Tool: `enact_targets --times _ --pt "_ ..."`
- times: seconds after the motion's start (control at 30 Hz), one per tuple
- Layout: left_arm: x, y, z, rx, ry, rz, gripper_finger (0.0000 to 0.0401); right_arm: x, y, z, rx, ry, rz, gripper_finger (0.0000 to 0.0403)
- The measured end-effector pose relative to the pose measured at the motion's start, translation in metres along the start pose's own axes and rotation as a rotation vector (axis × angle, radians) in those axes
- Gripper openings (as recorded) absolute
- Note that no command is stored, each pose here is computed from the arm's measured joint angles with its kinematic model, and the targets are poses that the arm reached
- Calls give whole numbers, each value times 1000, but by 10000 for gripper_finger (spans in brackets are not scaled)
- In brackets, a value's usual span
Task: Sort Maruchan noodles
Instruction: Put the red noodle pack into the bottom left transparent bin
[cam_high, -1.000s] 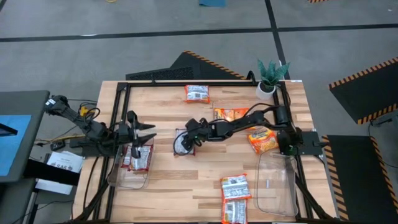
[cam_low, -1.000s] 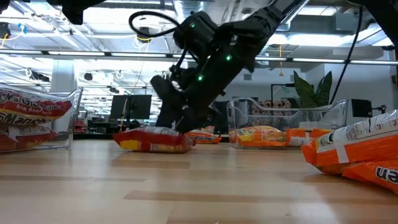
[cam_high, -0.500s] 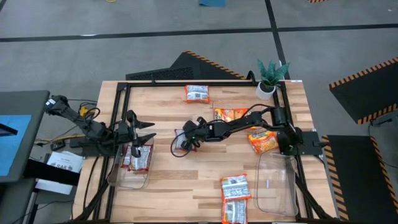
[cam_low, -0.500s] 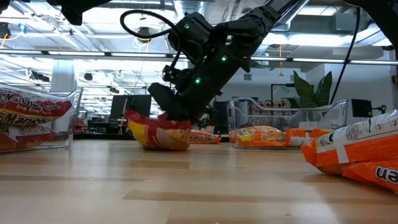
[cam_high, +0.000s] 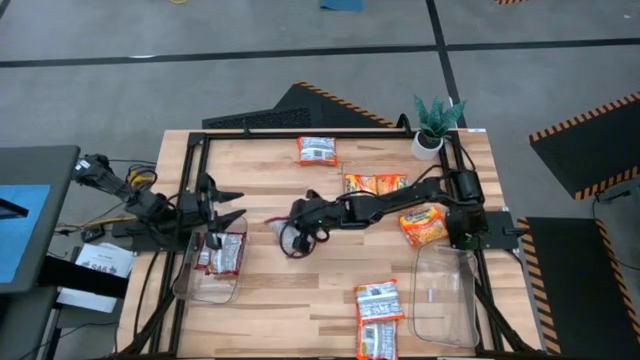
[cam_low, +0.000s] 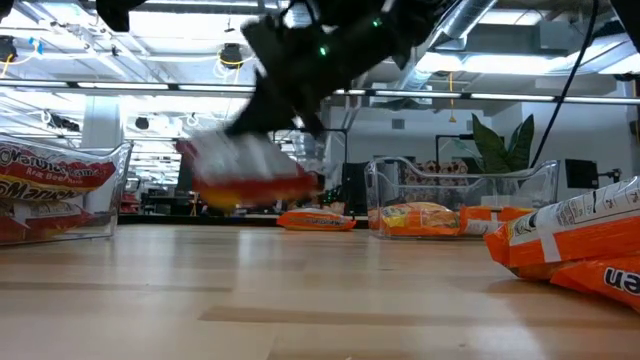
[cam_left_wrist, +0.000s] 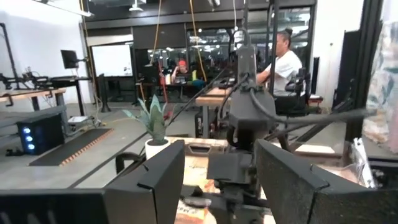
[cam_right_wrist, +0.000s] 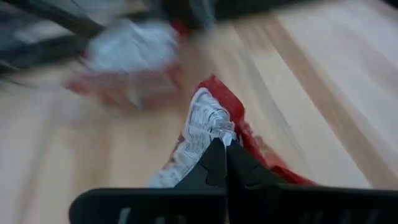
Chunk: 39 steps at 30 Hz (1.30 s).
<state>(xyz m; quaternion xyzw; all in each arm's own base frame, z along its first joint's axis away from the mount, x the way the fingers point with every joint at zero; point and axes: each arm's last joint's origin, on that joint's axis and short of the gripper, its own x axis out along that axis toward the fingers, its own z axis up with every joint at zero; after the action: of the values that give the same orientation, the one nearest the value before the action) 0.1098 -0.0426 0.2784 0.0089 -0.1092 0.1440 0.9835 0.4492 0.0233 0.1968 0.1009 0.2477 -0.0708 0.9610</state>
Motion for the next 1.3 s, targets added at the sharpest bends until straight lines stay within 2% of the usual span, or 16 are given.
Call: enact_targets --times 0.2,0.43,0.53,0.63,0.83,1.0,1.2,1.3 --pt "-3 3 4 -22 -26 -20 185 -4 21 23 -11 -260 213 6" --pt "-3 3 5 -6 -36 -17 185 -16 31 45 -2 -488 318 6" --pt "-3 4 6 -15 -48 -19 185 -3 34 48 -4 -548 336 6" --pt "-3 4 7 -15 -56 -18 185 21 43 49 -9 -538 414 6" --pt "-3 4 7 -13 -55 -21 185 78 60 45 -25 -467 497 6" --pt "-3 3 6 0 -43 -24 185 95 67 67 -16 -537 547 6" --pt "-3 3 5 0 -42 -24 185 114 72 67 -22 -523 586 7" --pt "-3 3 5 0 -42 -24 185 115 74 67 -14 -541 591 33"
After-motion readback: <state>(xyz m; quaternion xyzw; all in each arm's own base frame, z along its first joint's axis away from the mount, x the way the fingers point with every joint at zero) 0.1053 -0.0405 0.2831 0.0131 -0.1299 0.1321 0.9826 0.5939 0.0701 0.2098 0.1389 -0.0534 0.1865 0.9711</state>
